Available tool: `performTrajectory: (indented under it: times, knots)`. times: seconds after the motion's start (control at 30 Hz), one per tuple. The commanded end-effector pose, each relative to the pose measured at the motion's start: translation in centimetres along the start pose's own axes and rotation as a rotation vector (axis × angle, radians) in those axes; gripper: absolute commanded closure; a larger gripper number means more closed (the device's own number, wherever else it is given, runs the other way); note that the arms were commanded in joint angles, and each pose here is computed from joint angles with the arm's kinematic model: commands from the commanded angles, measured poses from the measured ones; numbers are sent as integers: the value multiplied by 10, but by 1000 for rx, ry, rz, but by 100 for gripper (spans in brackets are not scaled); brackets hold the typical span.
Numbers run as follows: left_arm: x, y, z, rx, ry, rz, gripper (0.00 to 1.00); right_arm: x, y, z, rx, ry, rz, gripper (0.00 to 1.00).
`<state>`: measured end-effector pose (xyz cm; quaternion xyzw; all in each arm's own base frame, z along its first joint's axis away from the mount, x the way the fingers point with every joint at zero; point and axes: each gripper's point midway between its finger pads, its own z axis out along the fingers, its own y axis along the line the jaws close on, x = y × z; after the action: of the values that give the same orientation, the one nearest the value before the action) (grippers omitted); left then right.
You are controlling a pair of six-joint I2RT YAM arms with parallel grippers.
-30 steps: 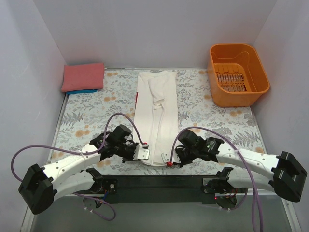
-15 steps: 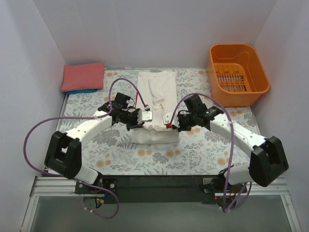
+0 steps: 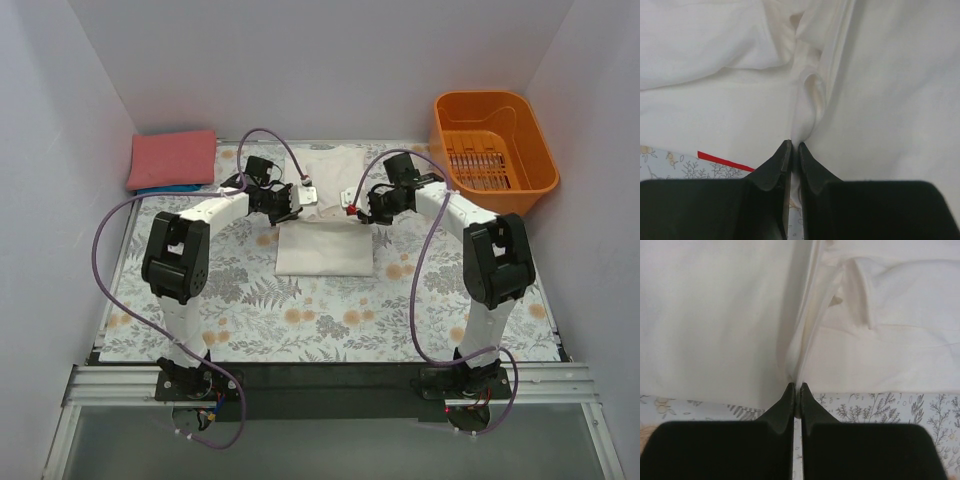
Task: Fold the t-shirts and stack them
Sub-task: Fold the tshirt
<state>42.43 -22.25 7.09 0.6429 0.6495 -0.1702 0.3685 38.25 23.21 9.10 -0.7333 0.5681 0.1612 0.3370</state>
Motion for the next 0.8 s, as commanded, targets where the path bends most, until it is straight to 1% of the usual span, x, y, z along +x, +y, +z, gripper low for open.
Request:
performTrajectory:
  times: [0.0,0.03,0.1,0.23,0.5,0.53,0.57,0.6,0.63,0.73,0.77]
  knots:
    - [-12,34,-2,-73,-21,76,100,-4,-32,-2,36,-37,-60,99]
    - [-8,36,3,-70,-18,72,100,-2,-42,-4,50,-37,-73,99]
    - [-5,48,6,-101,-9,78,100,5,-45,4,41,-35,-68,99]
    - [9,58,15,-121,21,76,100,15,-52,13,36,-24,-75,99]
    - [17,65,21,-140,34,60,100,27,-55,25,30,0,-55,99]
    - [20,66,21,-148,46,56,100,27,-57,25,34,4,-52,95]
    - [20,67,20,-157,50,37,97,29,-58,25,40,11,-49,84]
    - [18,72,18,-183,50,32,92,29,-62,23,51,15,-39,75]
    - [17,79,14,-212,65,22,82,28,-65,21,64,25,-32,63]
    - [9,93,-7,-278,49,-41,68,18,-81,5,125,31,-19,54]
    - [3,98,-15,-299,35,-59,60,13,-86,-5,151,31,-21,53]
